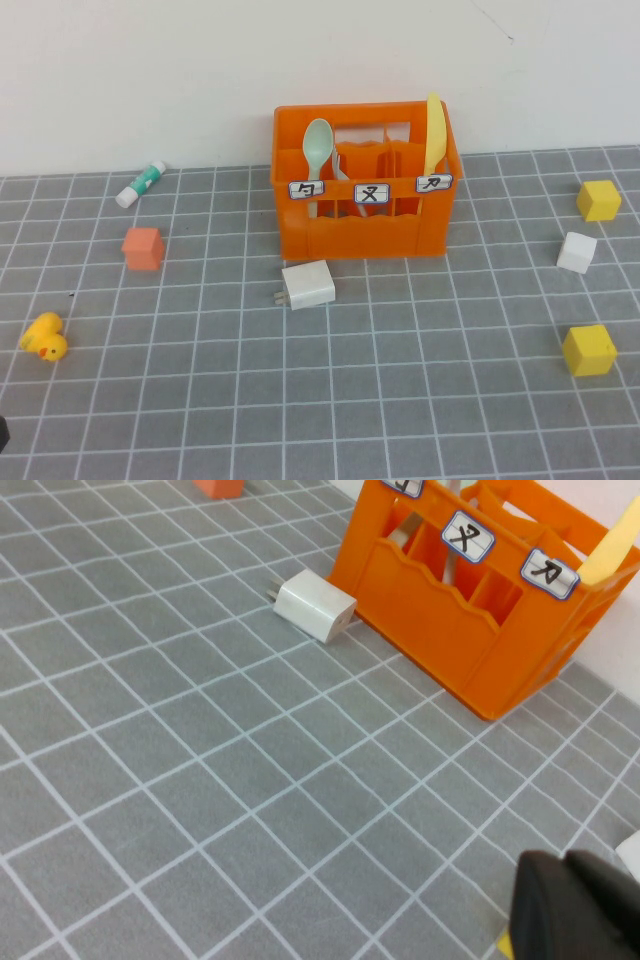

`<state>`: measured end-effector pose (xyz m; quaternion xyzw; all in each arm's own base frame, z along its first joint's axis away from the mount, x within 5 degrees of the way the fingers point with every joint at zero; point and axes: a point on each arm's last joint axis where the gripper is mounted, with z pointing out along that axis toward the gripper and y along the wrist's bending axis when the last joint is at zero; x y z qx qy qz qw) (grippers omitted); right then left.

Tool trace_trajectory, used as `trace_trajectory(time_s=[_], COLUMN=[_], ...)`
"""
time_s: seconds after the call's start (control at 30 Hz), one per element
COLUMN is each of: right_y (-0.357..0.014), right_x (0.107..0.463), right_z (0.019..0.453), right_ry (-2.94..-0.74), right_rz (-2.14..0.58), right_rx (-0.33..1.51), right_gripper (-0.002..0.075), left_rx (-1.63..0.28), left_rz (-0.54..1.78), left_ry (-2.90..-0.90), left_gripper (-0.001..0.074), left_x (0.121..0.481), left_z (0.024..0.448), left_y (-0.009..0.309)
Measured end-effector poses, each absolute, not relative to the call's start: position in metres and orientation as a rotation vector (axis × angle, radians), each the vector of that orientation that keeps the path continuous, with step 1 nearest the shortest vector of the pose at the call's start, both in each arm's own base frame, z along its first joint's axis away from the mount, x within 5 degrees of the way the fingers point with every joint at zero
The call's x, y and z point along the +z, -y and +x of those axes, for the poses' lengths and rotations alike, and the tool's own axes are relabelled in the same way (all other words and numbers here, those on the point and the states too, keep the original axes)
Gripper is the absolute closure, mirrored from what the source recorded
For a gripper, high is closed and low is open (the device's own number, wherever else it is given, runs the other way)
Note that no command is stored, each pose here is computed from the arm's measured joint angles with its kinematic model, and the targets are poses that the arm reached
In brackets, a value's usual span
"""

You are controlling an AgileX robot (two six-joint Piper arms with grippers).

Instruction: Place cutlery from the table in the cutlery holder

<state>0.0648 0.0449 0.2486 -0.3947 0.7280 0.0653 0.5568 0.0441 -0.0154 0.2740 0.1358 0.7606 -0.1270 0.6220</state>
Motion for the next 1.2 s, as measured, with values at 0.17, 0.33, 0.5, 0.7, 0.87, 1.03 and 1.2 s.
trace_trajectory(time_s=[0.17, 0.33, 0.5, 0.7, 0.87, 1.03, 1.2], right_y=[-0.045, -0.045, -0.045, -0.045, -0.045, -0.045, -0.045], right_x=[0.249, 0.248, 0.248, 0.249, 0.249, 0.248, 0.248], right_z=[0.065, 0.065, 0.065, 0.065, 0.065, 0.065, 0.065], right_ry=[-1.718, -1.719, -1.719, -1.717, -1.717, -1.719, -1.719], right_rz=[-0.932, -0.932, -0.932, -0.931, -0.931, -0.932, -0.932], right_rx=[0.154, 0.154, 0.154, 0.155, 0.155, 0.154, 0.154], right_gripper=[0.0728, 0.0728, 0.0728, 0.0728, 0.0728, 0.0728, 0.0728], left_rx=[-0.292, -0.282, -0.155, -0.077, -0.052, -0.061, -0.062], left_rz=[0.312, 0.305, 0.171, 0.001, -0.058, -0.064, -0.063], left_ry=[-1.748, -1.751, -1.757, -1.844, -1.935, -1.892, -1.882], left_gripper=[0.0734, 0.0734, 0.0734, 0.0734, 0.0734, 0.0735, 0.0735], left_x=[0.274, 0.27, 0.252, 0.211, 0.178, 0.173, 0.173], left_z=[0.044, 0.044, 0.041, 0.044, 0.048, 0.051, 0.052], left_y=[0.015, 0.015, 0.006, 0.001, 0.0, 0.0, 0.0])
